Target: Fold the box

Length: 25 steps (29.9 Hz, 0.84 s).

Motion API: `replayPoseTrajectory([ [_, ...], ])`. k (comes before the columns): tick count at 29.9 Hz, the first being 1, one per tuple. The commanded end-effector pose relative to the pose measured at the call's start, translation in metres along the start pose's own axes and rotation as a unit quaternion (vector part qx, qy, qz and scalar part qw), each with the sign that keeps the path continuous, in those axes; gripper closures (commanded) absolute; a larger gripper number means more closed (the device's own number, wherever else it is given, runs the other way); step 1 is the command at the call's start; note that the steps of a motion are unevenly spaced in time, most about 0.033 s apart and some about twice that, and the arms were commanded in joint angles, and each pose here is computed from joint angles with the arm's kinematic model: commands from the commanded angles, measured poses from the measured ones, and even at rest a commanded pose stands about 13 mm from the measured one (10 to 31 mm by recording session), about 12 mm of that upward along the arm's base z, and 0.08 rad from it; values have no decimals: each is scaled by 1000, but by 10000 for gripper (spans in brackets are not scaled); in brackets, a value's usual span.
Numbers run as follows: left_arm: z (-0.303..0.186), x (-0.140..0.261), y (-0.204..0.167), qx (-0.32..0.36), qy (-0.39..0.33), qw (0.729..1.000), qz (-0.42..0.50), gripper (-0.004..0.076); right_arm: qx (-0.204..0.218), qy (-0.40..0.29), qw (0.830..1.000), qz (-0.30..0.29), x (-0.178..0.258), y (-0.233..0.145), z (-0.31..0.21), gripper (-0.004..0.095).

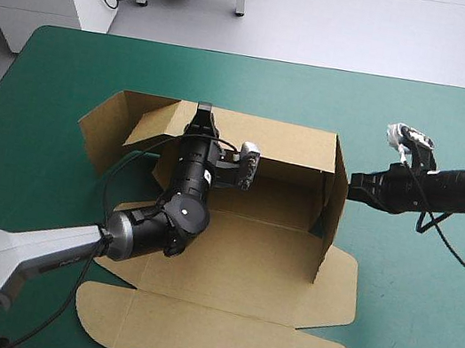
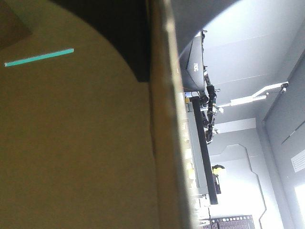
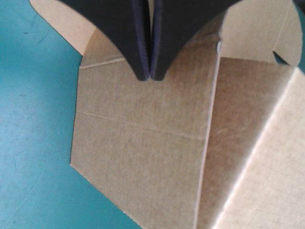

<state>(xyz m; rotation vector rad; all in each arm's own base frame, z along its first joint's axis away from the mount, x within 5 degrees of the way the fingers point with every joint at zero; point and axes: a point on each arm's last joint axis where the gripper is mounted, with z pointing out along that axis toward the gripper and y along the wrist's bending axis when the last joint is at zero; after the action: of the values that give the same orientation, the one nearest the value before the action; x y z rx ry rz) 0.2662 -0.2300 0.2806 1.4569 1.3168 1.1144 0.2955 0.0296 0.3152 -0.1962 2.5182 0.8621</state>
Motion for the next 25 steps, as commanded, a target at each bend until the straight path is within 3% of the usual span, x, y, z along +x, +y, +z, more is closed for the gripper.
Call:
replayPoseTrajectory([
  [1,-8,5,26,-46,-2,999,-13,725,5,-74,996,-40,14,17,-12,926],
  [9,-8,6,26,-47,-1,999,-14,726,2,-90,988,-122,48,21,12,926],
  [13,-8,6,26,-47,-1,999,-14,726,9,-108,979,-170,50,22,18,926],
  [22,-8,6,26,-47,-1,999,-14,726,27,-115,970,-211,48,19,19,923],
  [25,-8,6,26,-47,-1,999,-14,726,29,-114,963,-241,47,20,18,873],
])
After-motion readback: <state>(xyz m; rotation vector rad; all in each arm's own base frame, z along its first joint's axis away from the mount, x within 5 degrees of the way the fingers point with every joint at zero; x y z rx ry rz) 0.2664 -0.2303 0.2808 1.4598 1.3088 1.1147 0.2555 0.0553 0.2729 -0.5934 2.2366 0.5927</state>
